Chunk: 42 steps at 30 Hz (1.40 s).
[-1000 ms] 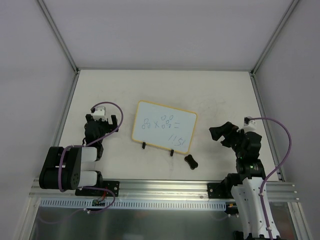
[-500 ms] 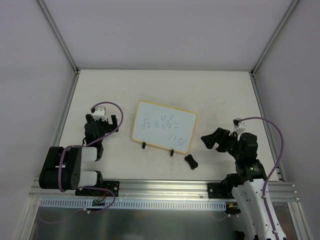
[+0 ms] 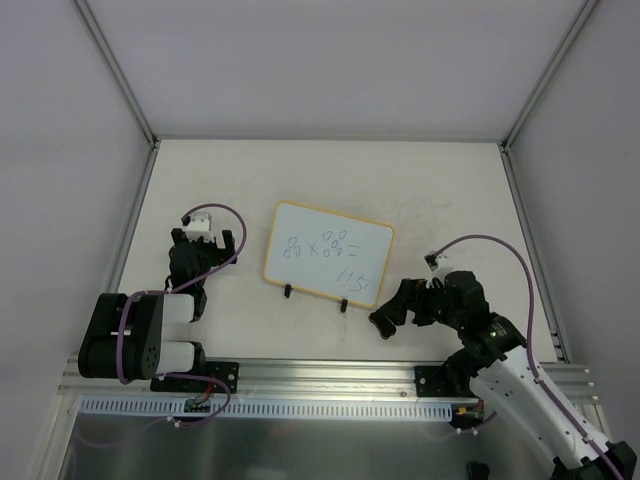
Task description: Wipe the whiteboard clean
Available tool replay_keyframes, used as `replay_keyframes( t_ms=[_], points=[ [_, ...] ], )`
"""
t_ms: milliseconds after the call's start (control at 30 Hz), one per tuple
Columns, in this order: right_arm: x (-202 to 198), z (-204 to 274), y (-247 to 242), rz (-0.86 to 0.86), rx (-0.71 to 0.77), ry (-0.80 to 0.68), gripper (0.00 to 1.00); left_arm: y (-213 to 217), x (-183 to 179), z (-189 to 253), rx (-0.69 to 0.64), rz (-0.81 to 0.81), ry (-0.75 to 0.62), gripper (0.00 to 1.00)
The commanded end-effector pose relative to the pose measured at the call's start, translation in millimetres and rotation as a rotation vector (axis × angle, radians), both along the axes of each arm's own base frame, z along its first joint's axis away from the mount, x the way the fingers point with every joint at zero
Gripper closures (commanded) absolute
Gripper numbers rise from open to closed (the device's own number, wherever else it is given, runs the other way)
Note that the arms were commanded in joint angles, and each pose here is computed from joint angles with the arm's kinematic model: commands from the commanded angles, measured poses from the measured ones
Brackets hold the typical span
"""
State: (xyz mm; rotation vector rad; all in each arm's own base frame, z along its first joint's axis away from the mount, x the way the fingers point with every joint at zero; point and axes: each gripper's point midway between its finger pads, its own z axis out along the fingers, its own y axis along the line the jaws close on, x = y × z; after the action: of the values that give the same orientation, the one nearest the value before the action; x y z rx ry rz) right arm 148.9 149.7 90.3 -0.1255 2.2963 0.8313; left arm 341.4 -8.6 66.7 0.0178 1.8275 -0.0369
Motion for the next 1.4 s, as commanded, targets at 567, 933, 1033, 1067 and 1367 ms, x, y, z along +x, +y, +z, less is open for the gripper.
replay_keyframes(
  t_ms=[567,933,1033,1067,1367],
  points=[
    [-2,-42,4,-0.03,-0.456,-0.061,0.24,-2,12,22,0.012,-0.024,-0.078,0.01],
    [-5,-44,27,0.045,-0.468,-0.077,0.33,-3,12,21,0.012,-0.025,-0.077,0.01],
    [-8,-46,30,0.058,-0.473,-0.065,0.33,-2,12,21,0.012,-0.024,-0.077,0.01],
    [-9,-47,31,0.054,-0.471,-0.058,0.35,-2,12,22,0.012,-0.024,-0.08,0.01],
    [-21,-57,37,0.069,-0.474,-0.022,0.63,-2,12,22,0.012,-0.024,-0.078,0.01]
  ],
)
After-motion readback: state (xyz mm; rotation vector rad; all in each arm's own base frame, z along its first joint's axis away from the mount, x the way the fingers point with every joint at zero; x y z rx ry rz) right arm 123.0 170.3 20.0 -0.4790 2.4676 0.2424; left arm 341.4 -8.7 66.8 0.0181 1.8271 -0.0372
